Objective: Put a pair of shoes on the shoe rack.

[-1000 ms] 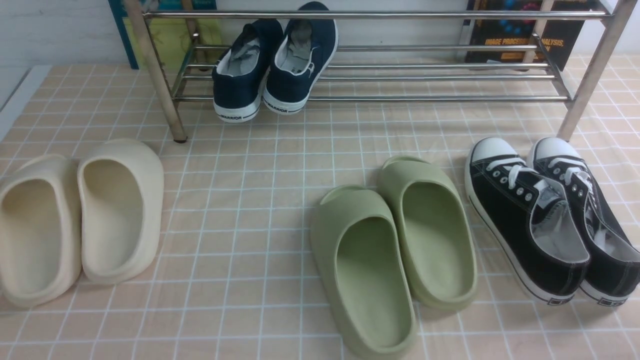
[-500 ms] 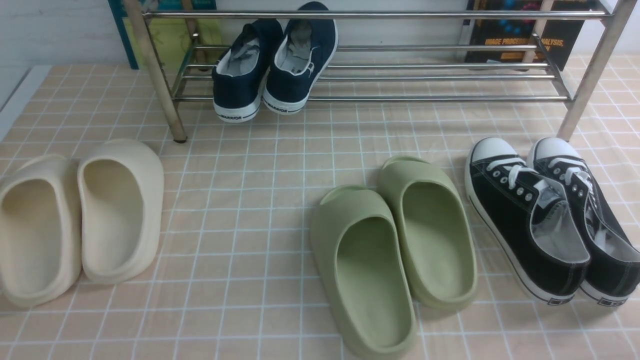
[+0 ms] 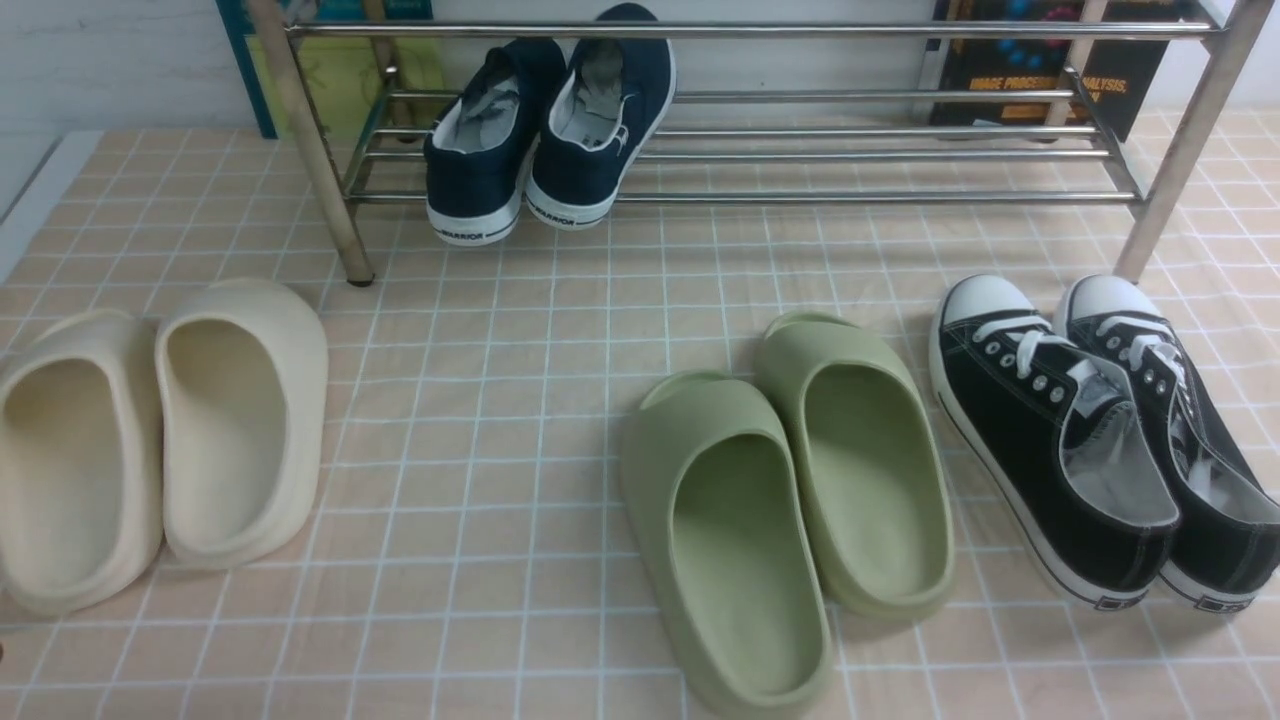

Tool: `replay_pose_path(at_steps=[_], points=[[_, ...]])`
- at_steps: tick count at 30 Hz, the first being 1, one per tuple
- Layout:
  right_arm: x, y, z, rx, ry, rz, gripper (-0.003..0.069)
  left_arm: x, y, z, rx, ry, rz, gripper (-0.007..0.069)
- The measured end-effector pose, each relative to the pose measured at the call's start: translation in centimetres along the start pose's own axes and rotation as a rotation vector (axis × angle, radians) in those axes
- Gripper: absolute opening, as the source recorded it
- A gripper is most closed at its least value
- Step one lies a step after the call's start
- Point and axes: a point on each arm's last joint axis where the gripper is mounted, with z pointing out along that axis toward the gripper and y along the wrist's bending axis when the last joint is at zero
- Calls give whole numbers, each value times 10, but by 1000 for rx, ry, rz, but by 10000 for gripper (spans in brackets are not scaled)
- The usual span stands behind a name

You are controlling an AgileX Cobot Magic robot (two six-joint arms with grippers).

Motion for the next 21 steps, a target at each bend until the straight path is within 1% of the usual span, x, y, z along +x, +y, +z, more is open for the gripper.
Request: replay_pose_path(at_steps=[5,10,17,21], points=[[0,0,0,0,0,0,239,19,-2,4,0,74,-43,41],[0,0,0,0,0,-1,239,31,-3,6,0,132,-55,41],[0,0,0,0,0,0,239,34,-3,6,-7,158,-142,41],[0,0,0,0,0,0,239,34,-3,6,-9,161,-156,41]])
